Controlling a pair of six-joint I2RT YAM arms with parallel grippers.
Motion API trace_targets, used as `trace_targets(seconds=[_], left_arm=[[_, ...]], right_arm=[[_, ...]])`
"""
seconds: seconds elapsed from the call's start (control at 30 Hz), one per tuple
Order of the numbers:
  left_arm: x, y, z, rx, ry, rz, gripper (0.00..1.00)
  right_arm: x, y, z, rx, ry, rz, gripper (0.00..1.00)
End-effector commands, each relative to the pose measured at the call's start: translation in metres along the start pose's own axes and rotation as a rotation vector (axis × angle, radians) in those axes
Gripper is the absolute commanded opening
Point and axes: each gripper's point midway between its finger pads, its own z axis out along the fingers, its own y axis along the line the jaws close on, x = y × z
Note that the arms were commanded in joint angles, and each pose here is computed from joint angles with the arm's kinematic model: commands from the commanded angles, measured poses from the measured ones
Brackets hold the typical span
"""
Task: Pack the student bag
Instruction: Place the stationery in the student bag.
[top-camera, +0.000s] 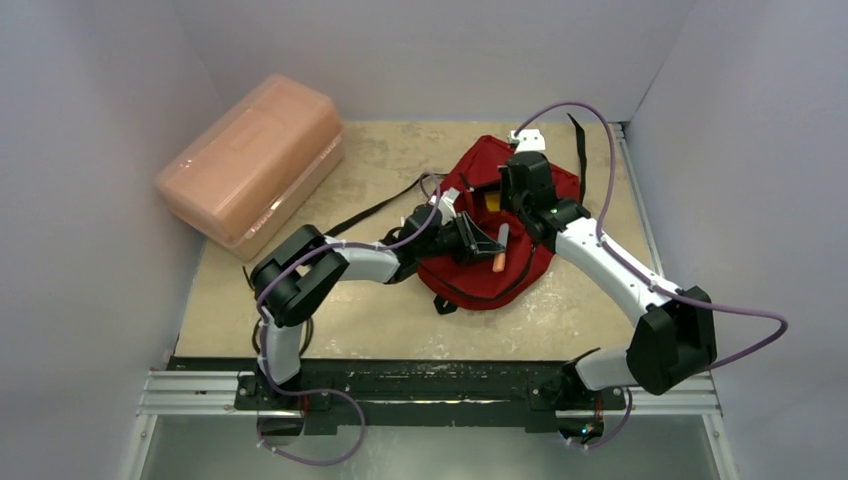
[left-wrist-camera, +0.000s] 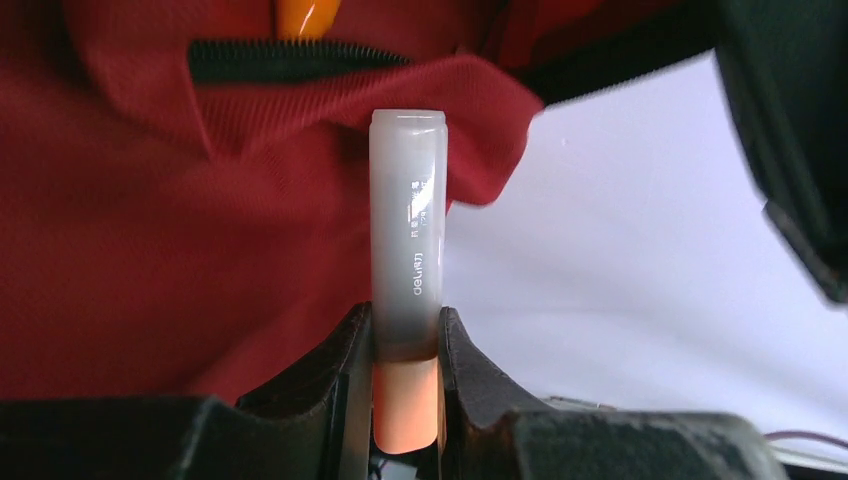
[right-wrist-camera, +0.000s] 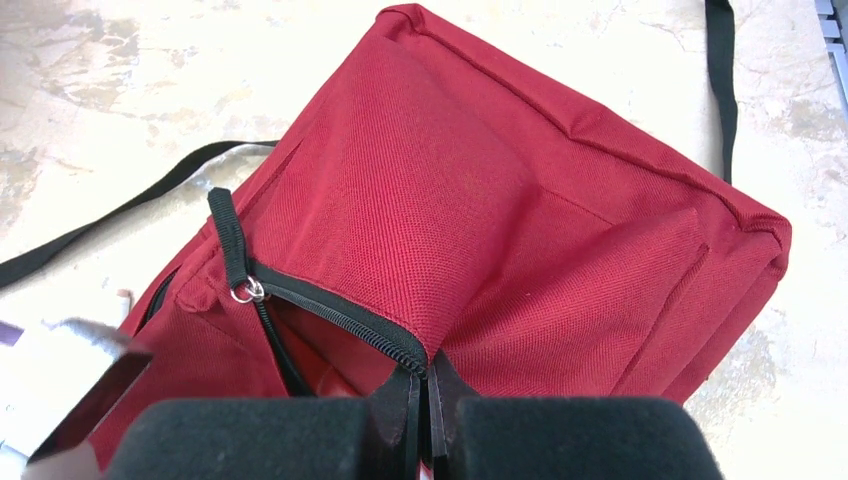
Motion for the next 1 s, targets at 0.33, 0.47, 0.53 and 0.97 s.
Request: trace_targets(seconds=[0.33, 0.47, 0.53, 0.97], left_arm=[[-0.091, -0.041, 0.015, -0.055, -0.347, -0.032, 0.0], [-0.122, -0.028, 0.012, -0.162, -0.476, -0.072, 0.0], [-0.137, -0.024, 0.009, -0.236, -0.55, -0.091, 0.0], [-0.14, -0.025, 0.013, -0.356, -0.545, -0.195, 0.53]], right_arm=[[-0.045, 0.008, -0.024, -0.074, -0.145, 0.069, 0.0], [-0.044, 0.009, -0.023, -0.077, -0.144, 0.069, 0.0], [-0.044, 0.009, -0.022, -0.078, -0.141, 0.068, 0.0], [-0.043, 0.009, -0.022, -0.075, -0.14, 0.067, 0.0]])
